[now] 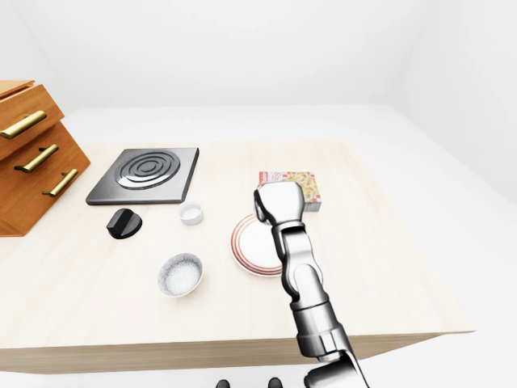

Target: Pick the akita bowl next to the plate and place it on the plate.

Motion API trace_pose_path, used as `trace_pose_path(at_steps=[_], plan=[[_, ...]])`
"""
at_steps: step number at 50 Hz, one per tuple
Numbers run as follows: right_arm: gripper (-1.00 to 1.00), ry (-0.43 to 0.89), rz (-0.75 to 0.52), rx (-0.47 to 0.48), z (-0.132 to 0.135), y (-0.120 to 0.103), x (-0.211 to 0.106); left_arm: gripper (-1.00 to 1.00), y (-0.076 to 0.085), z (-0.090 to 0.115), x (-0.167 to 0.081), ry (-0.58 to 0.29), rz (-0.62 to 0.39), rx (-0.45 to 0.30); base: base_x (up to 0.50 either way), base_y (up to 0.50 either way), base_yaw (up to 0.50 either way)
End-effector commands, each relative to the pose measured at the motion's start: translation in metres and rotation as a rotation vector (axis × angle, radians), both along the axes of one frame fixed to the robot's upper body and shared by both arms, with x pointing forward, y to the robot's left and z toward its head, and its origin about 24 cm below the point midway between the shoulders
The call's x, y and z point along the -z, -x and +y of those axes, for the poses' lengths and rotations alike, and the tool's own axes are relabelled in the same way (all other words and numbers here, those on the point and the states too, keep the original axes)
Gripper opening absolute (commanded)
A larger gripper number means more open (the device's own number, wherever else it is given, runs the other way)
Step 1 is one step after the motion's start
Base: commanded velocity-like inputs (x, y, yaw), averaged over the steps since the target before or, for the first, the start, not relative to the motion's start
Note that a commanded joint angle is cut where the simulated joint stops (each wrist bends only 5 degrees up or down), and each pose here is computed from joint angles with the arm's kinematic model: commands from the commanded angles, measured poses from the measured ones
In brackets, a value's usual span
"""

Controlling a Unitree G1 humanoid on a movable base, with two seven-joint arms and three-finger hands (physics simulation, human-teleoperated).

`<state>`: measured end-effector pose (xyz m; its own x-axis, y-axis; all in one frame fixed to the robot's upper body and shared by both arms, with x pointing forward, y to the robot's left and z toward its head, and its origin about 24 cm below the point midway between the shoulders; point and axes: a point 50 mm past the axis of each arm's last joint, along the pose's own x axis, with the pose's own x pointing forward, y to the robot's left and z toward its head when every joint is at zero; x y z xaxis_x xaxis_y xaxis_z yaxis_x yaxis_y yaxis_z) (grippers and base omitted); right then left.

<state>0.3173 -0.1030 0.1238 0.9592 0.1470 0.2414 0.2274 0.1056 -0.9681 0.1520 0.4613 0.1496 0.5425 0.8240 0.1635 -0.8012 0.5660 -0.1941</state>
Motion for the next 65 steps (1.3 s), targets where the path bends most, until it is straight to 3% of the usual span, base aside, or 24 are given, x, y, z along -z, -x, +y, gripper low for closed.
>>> trace_pose_path(at_steps=[1,65], plan=[[-1.0,0.005,-0.014,-0.022,0.008,-0.001,0.0,1.0,-0.001,0.0,0.001,0.005,0.003,0.0,0.0,0.0,0.0],[-1.0,-0.038,0.055,-0.039,0.018,0.003,0.041,1.0,0.0,0.0,0.0,0.003,0.002,-0.002,0.0,0.0,0.0]])
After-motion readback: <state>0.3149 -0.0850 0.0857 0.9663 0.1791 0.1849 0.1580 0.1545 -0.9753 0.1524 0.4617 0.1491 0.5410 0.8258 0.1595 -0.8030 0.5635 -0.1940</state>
